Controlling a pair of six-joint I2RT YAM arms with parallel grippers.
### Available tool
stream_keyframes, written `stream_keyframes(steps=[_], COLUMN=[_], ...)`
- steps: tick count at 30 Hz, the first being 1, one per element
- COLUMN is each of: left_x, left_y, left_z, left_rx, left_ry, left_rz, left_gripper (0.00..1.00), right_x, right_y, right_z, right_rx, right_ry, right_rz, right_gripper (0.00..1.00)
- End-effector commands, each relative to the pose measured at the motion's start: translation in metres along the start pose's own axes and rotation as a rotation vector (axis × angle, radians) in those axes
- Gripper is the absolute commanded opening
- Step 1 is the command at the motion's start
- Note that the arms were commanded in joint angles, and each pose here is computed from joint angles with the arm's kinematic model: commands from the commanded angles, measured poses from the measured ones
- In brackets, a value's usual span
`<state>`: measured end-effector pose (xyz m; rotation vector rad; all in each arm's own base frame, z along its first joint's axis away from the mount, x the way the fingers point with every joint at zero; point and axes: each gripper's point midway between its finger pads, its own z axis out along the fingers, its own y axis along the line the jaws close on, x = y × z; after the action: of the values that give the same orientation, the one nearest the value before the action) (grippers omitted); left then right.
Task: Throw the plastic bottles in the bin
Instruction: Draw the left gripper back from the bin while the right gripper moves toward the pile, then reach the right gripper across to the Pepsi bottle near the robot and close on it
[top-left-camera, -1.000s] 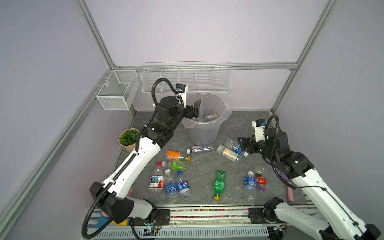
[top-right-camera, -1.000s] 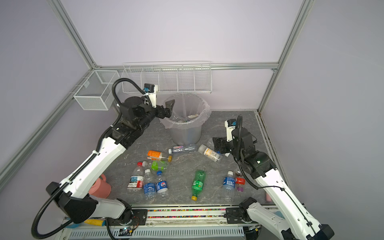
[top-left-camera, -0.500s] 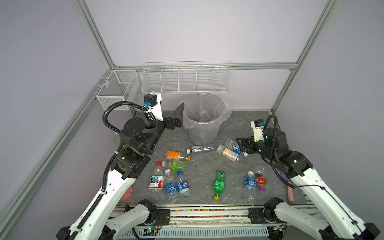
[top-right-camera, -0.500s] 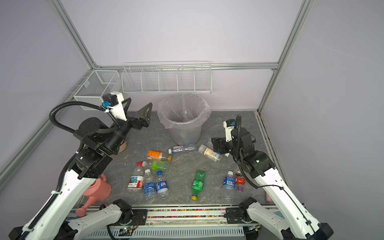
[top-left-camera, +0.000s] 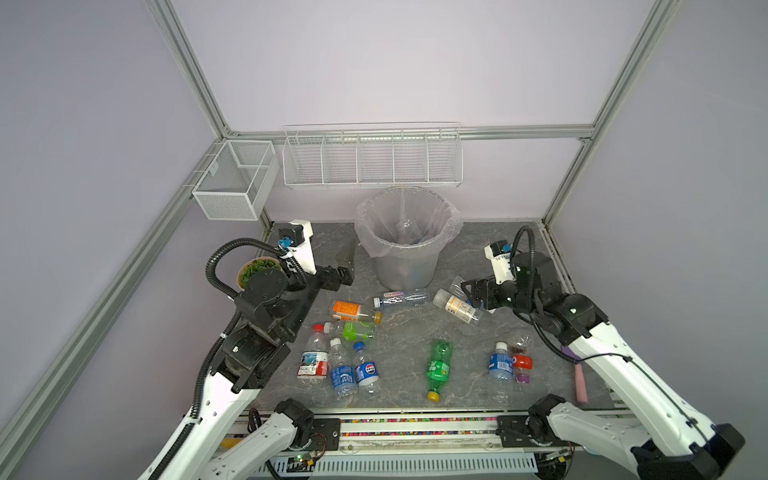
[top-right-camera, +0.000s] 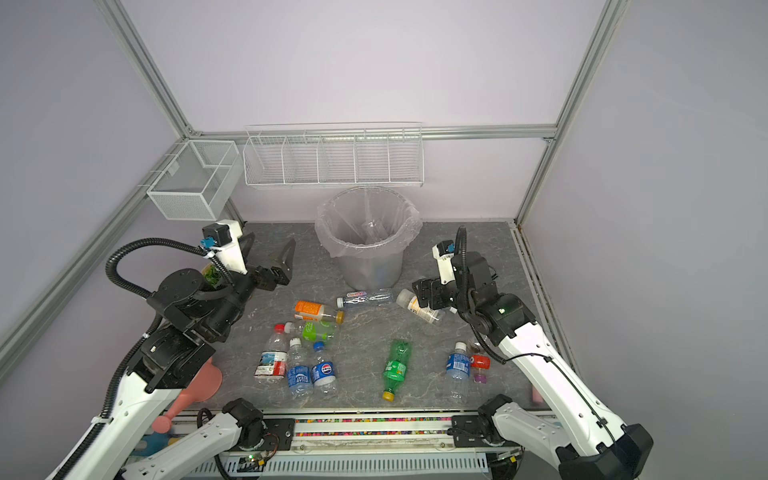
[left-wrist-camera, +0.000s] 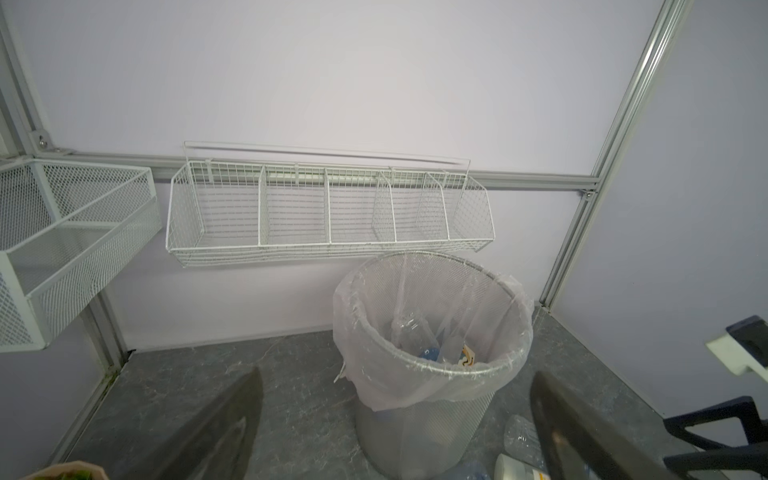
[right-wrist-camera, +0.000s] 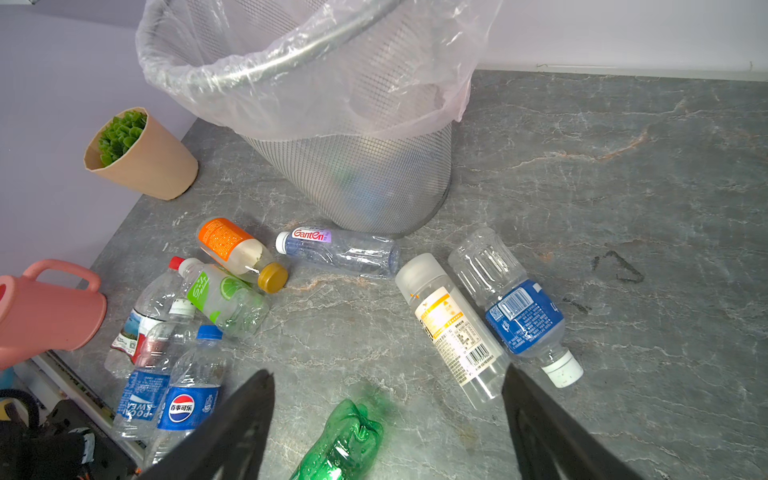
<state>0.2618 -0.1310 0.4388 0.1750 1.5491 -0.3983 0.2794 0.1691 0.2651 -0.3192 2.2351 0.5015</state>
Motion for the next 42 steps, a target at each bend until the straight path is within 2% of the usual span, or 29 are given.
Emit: stream_keyframes(steps=[1, 13, 24, 29, 36, 42], left_x=[0.020, 0.073, 0.151, 0.167, 0.205, 0.223], left_y=[0.010, 0.035, 0.048, 0.054, 0.058, 0.063], left_z=[-0.006, -0.040, -0.051, -0.058, -0.062, -0.070], left_rx=[-0.042, -0.128, -0.211, -0.256, -0.325, -0.361], left_ry=[0.055, 0.165, 0.416, 0.451, 0.562, 0.562], left_rz=[-0.030, -0.094, -0.168, -0.224, -0.311, -0.395], left_gripper=[0.99, 0.98, 0.94, 0.93, 0.90, 0.89], right_x=[0.002, 0.011, 0.017, 0.022, 0.033, 0.053], right_y=[0.004, 0.015, 0.036, 0.053, 0.085, 0.119], right_z=[0.003, 0.014, 0.022, 0.029, 0.042, 0.051], right_rx=[-0.030, -0.092, -0.138, -0.165, -0.252, -0.330], right_ry=[0.025, 0.083, 0.125, 0.156, 0.224, 0.296], right_rz=[-0.021, -0.034, -0.063, -0.095, -0.119, -0.155], right_gripper=[0.88, 0.89, 0.88, 0.88, 0.89, 0.90])
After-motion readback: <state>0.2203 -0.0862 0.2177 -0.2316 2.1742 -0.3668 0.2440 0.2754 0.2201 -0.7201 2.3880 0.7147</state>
